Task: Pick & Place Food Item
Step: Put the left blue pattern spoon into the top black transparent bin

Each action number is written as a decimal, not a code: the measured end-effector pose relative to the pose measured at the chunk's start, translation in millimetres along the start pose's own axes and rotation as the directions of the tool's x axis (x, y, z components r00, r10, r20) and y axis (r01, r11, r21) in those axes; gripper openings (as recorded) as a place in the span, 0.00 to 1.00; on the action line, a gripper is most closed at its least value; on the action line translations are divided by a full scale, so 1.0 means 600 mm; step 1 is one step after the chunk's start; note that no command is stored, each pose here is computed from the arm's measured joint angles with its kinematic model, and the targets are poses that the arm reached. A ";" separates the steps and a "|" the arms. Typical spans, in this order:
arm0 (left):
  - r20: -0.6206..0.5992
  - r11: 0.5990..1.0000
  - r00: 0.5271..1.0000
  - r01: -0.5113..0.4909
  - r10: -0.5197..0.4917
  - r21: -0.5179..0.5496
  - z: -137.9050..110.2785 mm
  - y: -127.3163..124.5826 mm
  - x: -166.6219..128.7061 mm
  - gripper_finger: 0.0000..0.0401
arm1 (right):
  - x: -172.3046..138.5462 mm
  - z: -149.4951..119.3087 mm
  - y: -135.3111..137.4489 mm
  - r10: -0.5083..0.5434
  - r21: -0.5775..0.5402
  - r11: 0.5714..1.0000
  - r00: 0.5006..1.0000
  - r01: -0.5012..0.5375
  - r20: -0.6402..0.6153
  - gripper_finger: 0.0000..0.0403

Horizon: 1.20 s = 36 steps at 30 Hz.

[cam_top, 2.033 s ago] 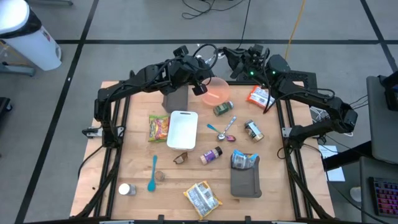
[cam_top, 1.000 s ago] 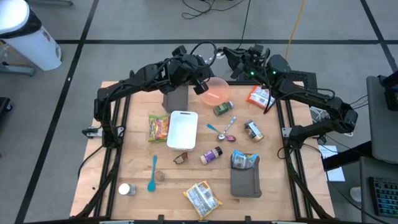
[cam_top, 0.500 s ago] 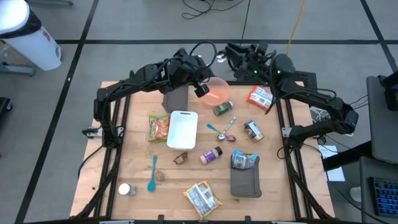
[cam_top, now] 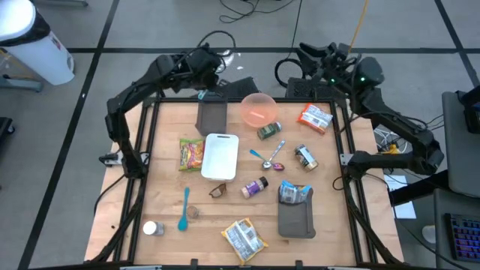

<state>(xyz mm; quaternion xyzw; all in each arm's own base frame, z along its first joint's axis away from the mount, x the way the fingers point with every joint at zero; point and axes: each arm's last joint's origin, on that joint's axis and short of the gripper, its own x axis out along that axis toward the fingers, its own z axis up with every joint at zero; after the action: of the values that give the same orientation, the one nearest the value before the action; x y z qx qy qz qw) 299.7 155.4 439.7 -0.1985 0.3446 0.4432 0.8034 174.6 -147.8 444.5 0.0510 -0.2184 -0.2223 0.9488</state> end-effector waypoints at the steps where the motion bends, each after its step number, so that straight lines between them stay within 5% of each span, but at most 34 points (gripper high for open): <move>1: -0.012 1.000 1.000 -0.012 0.012 -0.017 0.001 0.003 0.007 0.08 | -0.005 0.002 0.000 0.000 0.001 1.000 1.000 0.000 -0.018 0.36; 9: -0.115 0.992 0.992 -0.055 0.041 -0.117 -0.029 -0.002 0.086 0.08 | -0.039 -0.006 0.004 -0.032 0.019 0.999 0.991 0.035 -0.129 0.37; 19: -0.296 0.989 0.955 -0.077 0.037 -0.127 -0.116 -0.009 0.197 0.08 | -0.083 -0.060 0.003 0.067 0.059 0.997 0.971 -0.055 -0.228 0.36; 36: -0.402 0.998 0.914 -0.059 0.047 -0.018 -0.179 0.071 0.279 0.08 | -0.103 -0.117 -0.011 0.044 0.233 0.972 0.947 0.033 -0.317 0.33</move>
<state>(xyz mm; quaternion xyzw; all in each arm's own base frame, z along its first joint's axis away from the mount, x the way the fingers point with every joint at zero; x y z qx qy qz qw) 284.8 206.8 243.6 -0.2879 0.5007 0.4198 0.7001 152.8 -126.1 355.6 0.1981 -0.0865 -0.1811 0.9594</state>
